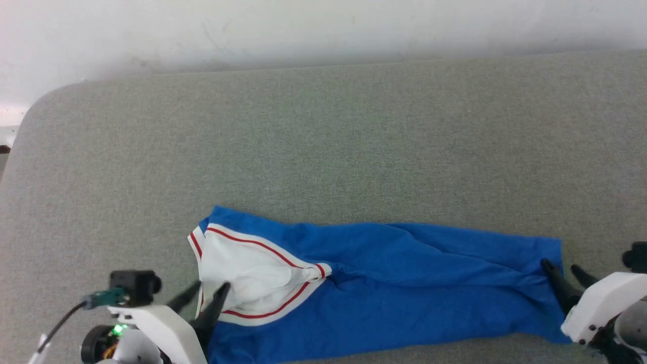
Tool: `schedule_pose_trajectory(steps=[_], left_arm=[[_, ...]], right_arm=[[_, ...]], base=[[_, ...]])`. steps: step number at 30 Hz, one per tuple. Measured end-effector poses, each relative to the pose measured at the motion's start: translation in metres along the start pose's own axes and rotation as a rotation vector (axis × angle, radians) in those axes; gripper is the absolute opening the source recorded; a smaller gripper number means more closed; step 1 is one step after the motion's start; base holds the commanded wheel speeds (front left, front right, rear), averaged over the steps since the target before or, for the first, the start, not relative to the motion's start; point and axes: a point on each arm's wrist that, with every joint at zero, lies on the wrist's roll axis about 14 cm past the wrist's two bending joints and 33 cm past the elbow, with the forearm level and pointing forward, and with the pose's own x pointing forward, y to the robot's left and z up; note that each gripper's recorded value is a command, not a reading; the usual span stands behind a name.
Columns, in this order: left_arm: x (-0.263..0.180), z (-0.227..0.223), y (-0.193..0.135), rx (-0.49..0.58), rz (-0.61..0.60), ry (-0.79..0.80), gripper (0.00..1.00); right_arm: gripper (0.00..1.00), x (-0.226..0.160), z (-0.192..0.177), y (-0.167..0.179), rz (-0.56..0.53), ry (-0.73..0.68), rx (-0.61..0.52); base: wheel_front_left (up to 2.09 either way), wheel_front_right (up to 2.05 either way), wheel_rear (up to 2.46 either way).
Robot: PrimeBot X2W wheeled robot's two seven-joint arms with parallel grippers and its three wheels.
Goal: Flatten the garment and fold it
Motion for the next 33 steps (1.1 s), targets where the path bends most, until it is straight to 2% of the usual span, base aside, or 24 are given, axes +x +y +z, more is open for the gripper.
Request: schedule_pose_trajectory(steps=[5,9,12,16,20,33], left_arm=[[-0.012,0.045,0.000,-0.018,0.038,-0.229,1.00],[-0.034,0.080,-0.001,-0.005,0.083,-0.452,1.00],[-0.053,0.107,0.005,0.061,0.159,-0.623,1.00],[-0.070,0.128,0.009,0.144,0.258,-0.751,1.00],[-0.081,0.131,0.008,0.221,0.317,-0.800,1.00],[-0.081,0.103,0.026,0.336,0.403,-0.718,1.00]], right_arm=[[1.00,-0.015,0.031,0.001,0.011,-0.136,0.026],[1.00,-0.031,0.042,-0.006,-0.021,-0.200,0.017],[1.00,-0.035,0.041,-0.009,-0.039,-0.209,0.026],[1.00,-0.034,0.032,-0.010,-0.054,-0.175,0.031],[1.00,-0.026,0.017,-0.009,-0.056,-0.114,0.044],[1.00,0.003,-0.031,-0.009,-0.074,0.102,0.037]], base=[[0.00,0.00,0.00],[0.00,0.00,0.00],[0.00,0.00,0.00],[0.00,0.00,0.00],[0.00,0.00,0.00],[0.00,0.00,0.00]])
